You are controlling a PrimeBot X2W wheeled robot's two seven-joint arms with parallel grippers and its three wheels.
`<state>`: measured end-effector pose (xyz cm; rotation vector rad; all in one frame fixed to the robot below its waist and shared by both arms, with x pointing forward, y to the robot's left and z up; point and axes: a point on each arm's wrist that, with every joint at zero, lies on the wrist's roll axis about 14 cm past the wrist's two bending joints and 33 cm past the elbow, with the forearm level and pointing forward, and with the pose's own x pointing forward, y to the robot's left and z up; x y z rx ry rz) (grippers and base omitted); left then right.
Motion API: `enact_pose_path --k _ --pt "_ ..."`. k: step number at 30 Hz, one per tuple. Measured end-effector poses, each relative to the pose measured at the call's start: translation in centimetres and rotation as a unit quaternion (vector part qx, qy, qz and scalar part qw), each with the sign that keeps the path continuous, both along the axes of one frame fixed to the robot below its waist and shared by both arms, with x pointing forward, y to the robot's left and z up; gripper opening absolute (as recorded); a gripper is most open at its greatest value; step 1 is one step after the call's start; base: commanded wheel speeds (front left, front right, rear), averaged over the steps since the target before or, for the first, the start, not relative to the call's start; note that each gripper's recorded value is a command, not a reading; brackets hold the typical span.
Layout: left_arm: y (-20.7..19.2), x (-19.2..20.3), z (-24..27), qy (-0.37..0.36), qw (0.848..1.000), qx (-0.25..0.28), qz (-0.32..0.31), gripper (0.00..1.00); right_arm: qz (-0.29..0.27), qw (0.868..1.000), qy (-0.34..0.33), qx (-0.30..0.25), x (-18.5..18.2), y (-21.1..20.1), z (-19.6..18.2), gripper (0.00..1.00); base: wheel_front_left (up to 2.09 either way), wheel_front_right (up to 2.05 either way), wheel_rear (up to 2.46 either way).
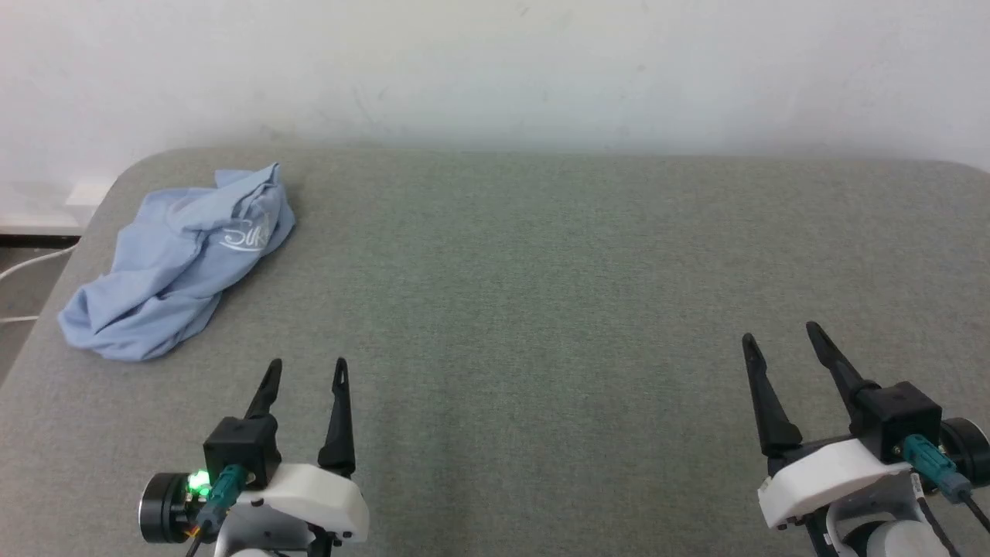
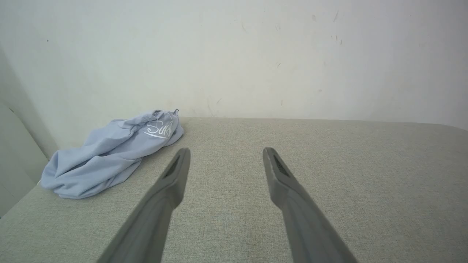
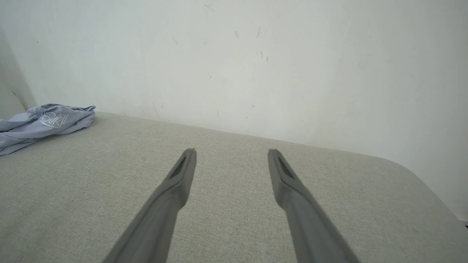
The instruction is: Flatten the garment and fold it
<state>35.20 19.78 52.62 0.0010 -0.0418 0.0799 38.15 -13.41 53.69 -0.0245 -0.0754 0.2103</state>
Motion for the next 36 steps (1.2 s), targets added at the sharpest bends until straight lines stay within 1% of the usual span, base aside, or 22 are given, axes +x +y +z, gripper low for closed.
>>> enact_pose_path --k 7,12,19,36 --pt "1.2 -0.9 0.0 -0.005 1.0 -0.005 0.022 1.0 0.017 1.0 -0.008 0.004 0.5 1.2 0.3 1.0 0.0 0.0 0.0" --pt "2.0 -1.6 0.1 -0.009 0.999 -0.005 0.039 1.0 0.038 0.999 -0.011 -0.004 0.8 2.6 0.2 1.0 0.0 0.0 0.0" --pt "3.0 -2.5 0.2 -0.016 0.998 -0.008 0.058 1.0 0.056 0.998 -0.015 -0.003 1.1 3.9 0.3 1.0 0.0 0.0 0.0" --pt "5.5 -5.5 -0.2 -0.022 0.993 -0.019 0.112 1.0 0.111 0.994 -0.02 0.001 1.6 7.9 0.1 1.0 0.0 0.0 0.0"
